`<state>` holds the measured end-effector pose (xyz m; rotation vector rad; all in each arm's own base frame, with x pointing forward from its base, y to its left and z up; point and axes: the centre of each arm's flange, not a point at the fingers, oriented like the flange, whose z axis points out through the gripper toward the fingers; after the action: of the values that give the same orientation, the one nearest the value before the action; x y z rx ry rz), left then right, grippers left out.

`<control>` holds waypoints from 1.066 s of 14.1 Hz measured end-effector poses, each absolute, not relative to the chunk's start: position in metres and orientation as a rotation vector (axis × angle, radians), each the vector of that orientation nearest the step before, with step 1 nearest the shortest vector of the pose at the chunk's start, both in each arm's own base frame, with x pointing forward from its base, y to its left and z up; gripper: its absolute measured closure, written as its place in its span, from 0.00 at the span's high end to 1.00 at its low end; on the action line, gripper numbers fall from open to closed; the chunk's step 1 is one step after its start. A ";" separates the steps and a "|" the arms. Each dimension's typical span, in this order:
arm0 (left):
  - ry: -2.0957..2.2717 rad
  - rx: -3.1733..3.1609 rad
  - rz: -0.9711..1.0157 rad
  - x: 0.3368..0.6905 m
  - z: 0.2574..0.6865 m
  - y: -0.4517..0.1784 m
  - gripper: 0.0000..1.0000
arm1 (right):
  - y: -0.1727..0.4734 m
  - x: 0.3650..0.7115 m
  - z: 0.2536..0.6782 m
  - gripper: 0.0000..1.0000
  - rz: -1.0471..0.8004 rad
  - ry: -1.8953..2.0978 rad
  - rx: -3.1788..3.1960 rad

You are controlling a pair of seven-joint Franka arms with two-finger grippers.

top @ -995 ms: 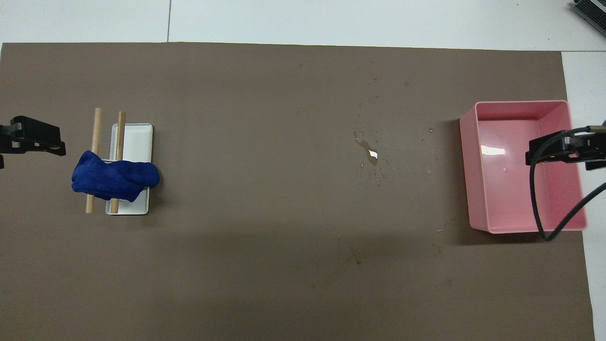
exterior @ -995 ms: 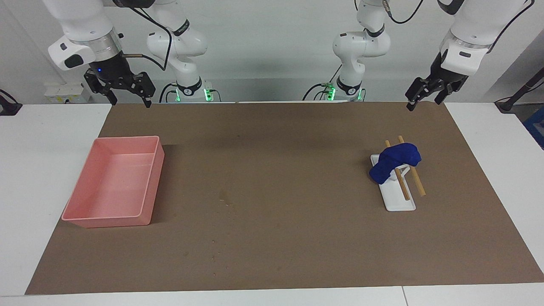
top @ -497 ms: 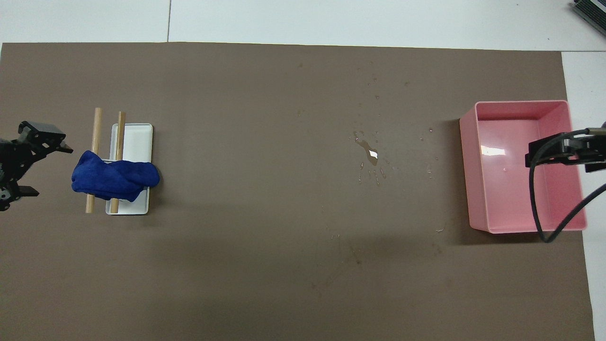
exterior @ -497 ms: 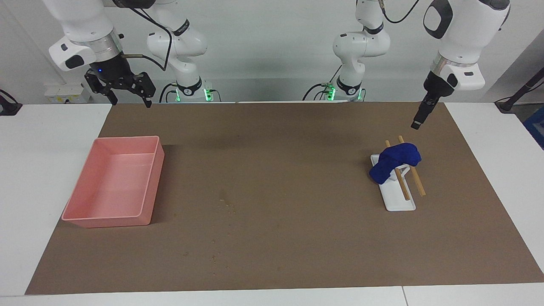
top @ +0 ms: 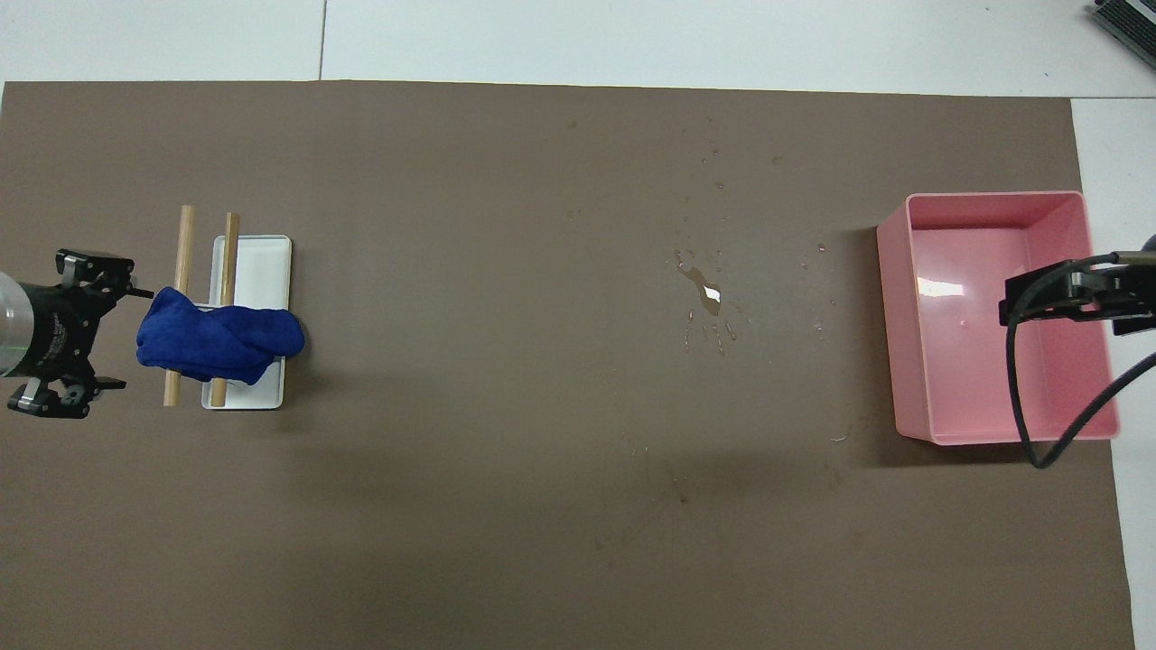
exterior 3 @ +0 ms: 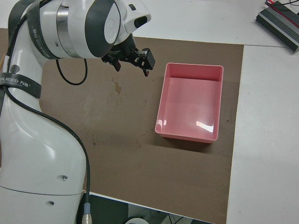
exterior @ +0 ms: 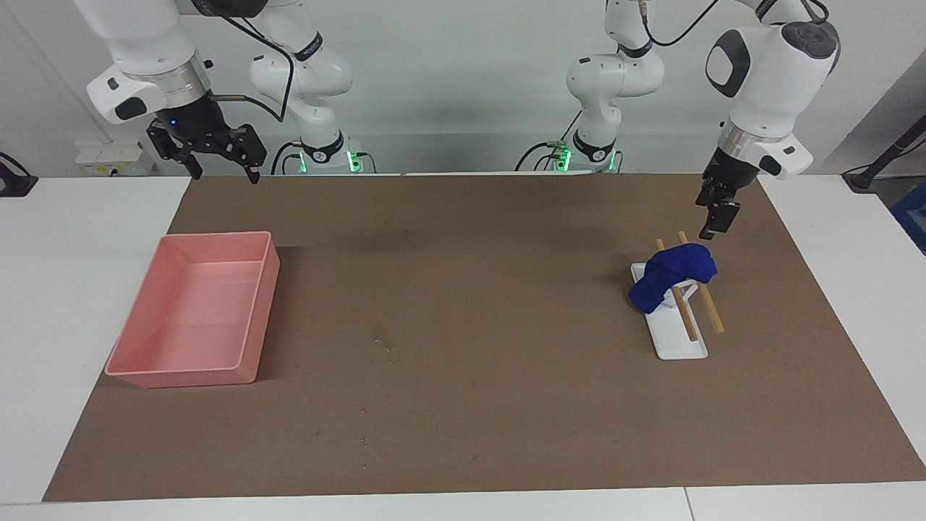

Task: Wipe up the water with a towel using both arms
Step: 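Move the left gripper toward the blue towel on the white tray, then grasp the blue towel with the left gripper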

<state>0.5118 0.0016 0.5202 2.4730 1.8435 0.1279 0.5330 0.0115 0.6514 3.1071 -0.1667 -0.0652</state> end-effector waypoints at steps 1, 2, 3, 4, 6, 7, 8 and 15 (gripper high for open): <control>1.894 2.428 0.134 0.511 0.509 0.007 1.00 | 0.012 0.533 0.651 1.00 -0.067 -0.167 3.107; 1.929 2.393 0.141 0.510 0.498 0.010 1.00 | 0.012 0.532 0.650 1.00 -0.069 -0.167 3.107; 1.950 2.372 0.145 0.509 0.486 0.010 1.00 | 0.012 0.532 0.649 1.00 -0.071 -0.167 3.107; 1.962 2.359 0.148 0.508 0.475 0.010 1.00 | 0.012 0.532 0.648 1.00 -0.074 -0.166 3.106; 1.970 2.341 0.159 0.512 0.457 0.010 1.00 | 0.011 0.530 0.645 1.00 -0.084 -0.166 3.106; 1.972 2.333 0.166 0.516 0.450 0.011 1.00 | 0.011 0.529 0.645 1.00 -0.085 -0.166 3.106; 1.970 2.324 0.178 0.521 0.445 0.010 1.00 | 0.011 0.528 0.644 1.00 -0.082 -0.166 3.106; 1.989 2.299 0.183 0.532 0.422 0.008 1.00 | 0.011 0.525 0.639 1.00 -0.066 -0.165 3.107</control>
<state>0.5323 0.0082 0.4215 2.2988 1.9886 0.1829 0.5245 0.0113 0.6390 3.1072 -0.1651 -0.0662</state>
